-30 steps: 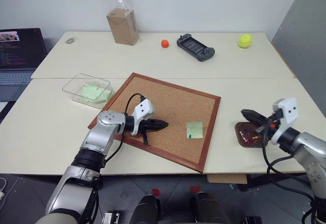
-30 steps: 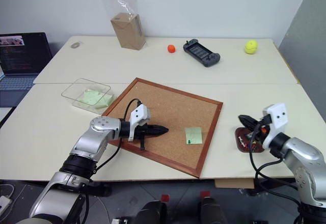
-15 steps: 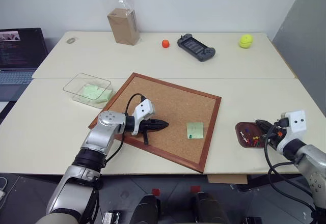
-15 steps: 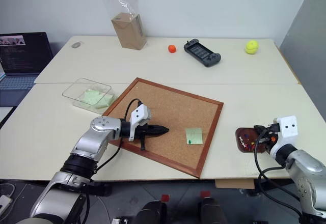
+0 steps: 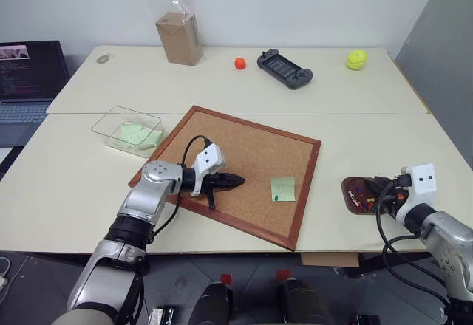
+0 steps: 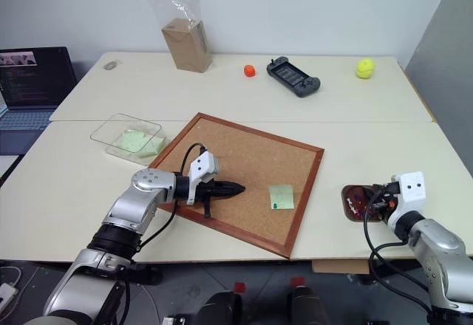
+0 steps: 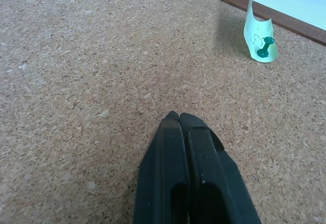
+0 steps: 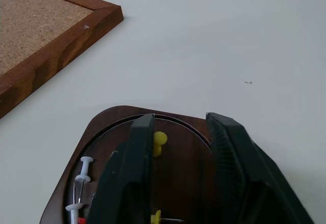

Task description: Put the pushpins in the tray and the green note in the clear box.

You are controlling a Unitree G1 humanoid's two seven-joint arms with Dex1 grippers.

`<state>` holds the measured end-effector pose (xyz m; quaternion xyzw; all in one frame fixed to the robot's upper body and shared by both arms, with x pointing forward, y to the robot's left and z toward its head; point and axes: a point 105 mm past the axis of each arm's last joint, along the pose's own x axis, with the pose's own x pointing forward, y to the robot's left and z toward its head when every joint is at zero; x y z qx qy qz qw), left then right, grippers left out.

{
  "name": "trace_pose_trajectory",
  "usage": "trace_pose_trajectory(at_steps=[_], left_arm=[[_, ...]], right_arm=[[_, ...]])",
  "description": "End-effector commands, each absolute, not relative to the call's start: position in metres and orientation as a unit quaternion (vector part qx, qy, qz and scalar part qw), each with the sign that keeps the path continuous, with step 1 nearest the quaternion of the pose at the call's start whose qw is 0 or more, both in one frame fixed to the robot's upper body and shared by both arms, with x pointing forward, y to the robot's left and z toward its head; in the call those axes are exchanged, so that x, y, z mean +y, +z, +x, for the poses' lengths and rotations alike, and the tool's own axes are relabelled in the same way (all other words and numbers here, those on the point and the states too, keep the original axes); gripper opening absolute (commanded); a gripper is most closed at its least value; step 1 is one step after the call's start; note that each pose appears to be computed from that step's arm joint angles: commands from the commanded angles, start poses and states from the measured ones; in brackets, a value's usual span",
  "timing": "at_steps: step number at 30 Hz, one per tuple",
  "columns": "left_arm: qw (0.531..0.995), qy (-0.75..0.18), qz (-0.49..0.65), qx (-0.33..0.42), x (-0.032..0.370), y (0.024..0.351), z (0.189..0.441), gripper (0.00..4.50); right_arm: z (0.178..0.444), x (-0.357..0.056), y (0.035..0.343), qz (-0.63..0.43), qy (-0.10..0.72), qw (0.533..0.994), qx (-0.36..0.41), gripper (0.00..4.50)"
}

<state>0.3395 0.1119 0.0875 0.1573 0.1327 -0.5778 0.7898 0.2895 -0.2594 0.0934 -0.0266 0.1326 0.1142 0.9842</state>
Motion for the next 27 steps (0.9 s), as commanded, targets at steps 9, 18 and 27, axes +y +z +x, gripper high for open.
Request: trace_pose_trajectory(at_steps=[9, 18, 27], left_arm=[[0.787, -0.58, 0.167, 0.132, 0.109, 0.086, 0.34, 0.0], [0.787, -0.579, 0.167, 0.132, 0.109, 0.085, 0.341, 0.0], [0.787, -0.578, 0.168, 0.132, 0.11, 0.086, 0.342, 0.0]], right_arm=[[0.291, -0.261, 0.095, -0.053, 0.113, 0.984, 0.127, 2.3], [0.288, -0.26, 0.122, -0.025, 0.135, 0.987, 0.082, 2.3], [0.253, -0.186, 0.16, -0.017, 0.364, 0.928, 0.072, 2.3]])
